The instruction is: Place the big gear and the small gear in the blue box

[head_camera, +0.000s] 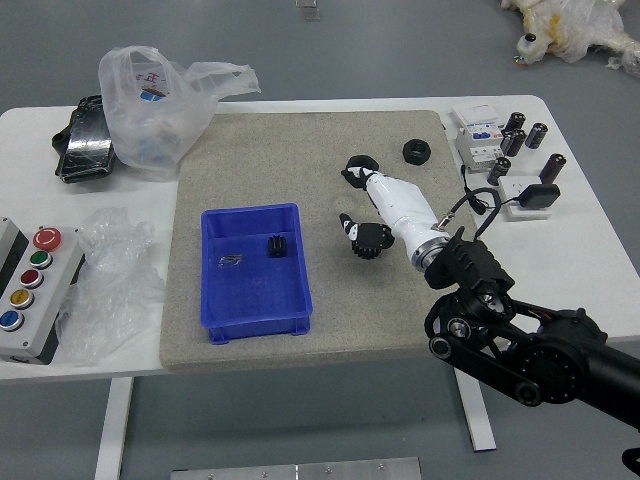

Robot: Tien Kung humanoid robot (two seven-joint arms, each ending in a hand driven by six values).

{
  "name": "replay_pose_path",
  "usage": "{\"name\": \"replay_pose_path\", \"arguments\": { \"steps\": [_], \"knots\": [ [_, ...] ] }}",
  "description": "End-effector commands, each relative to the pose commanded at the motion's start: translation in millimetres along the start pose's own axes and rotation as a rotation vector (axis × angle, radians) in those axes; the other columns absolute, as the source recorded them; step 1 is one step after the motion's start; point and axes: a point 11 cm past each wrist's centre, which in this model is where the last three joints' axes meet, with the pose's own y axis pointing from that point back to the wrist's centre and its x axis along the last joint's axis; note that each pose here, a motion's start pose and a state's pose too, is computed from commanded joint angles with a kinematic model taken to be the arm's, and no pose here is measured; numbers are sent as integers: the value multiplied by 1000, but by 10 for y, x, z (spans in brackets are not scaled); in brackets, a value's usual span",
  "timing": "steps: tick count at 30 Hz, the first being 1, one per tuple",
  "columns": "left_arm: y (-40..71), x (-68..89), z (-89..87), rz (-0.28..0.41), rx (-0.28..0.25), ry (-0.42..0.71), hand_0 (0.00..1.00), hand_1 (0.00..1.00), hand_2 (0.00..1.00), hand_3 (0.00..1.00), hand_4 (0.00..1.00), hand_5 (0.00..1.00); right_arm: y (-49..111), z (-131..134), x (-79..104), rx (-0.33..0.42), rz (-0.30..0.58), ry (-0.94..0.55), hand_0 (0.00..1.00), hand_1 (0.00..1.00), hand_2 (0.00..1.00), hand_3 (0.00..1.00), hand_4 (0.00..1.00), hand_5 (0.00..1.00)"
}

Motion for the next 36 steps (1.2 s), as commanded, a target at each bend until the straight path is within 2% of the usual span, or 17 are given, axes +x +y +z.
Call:
{"name": "replay_pose_path", "arguments": {
  "steps": [3, 4, 9, 10, 21, 22, 26, 27, 32, 33, 36],
  "knots": [
    [0, -3, 7, -1, -1, 0, 644, 566, 623, 660, 665, 150, 8, 120, -85, -39, -35, 16, 440, 780, 850, 868, 674, 186],
    [0, -4, 9, -1, -2, 0, 644, 566, 623, 660, 665, 150, 12, 152, -114, -50, -46, 21, 446, 790, 862, 885, 860, 356],
    [0, -5, 7, -1, -1, 0, 644, 566, 623, 660, 665, 150, 46, 218, -210, -71, -85, 28, 446, 790, 862, 885, 860, 356],
    [0, -4, 6, -1, 0, 0, 644, 567, 623, 660, 666, 151, 49, 220, -220, -71, -89, 28, 448, 791, 862, 888, 952, 466],
    [0, -13, 8, -3, -1, -1, 644, 567, 623, 659, 665, 150, 36, 259, -387, -88, -132, 37, 449, 782, 845, 874, 968, 481],
    [0, -12, 8, -3, -1, -1, 644, 567, 623, 659, 665, 150, 30, 265, -401, -89, -134, 38, 425, 714, 710, 699, 502, 159],
    [0, -9, 10, -2, -1, -2, 644, 567, 623, 659, 665, 150, 13, 273, -434, -86, -127, 38, 425, 714, 710, 699, 502, 159],
    [0, -8, 10, -2, -1, -2, 644, 566, 623, 659, 665, 149, 11, 274, -437, -85, -125, 38, 367, 563, 497, 515, 42, 63],
    [0, -13, 13, -3, -2, -3, 644, 566, 623, 659, 665, 149, -5, 323, -455, -94, -112, 49, 367, 563, 497, 515, 42, 63],
    [0, -15, 12, -3, -2, -3, 644, 566, 623, 660, 665, 149, -5, 335, -457, -96, -111, 51, 347, 492, 371, 410, 54, 2],
    [0, -17, 10, -3, -2, -3, 644, 566, 623, 660, 665, 149, -4, 363, -458, -100, -106, 55, 347, 492, 371, 410, 54, 2]
  ]
}}
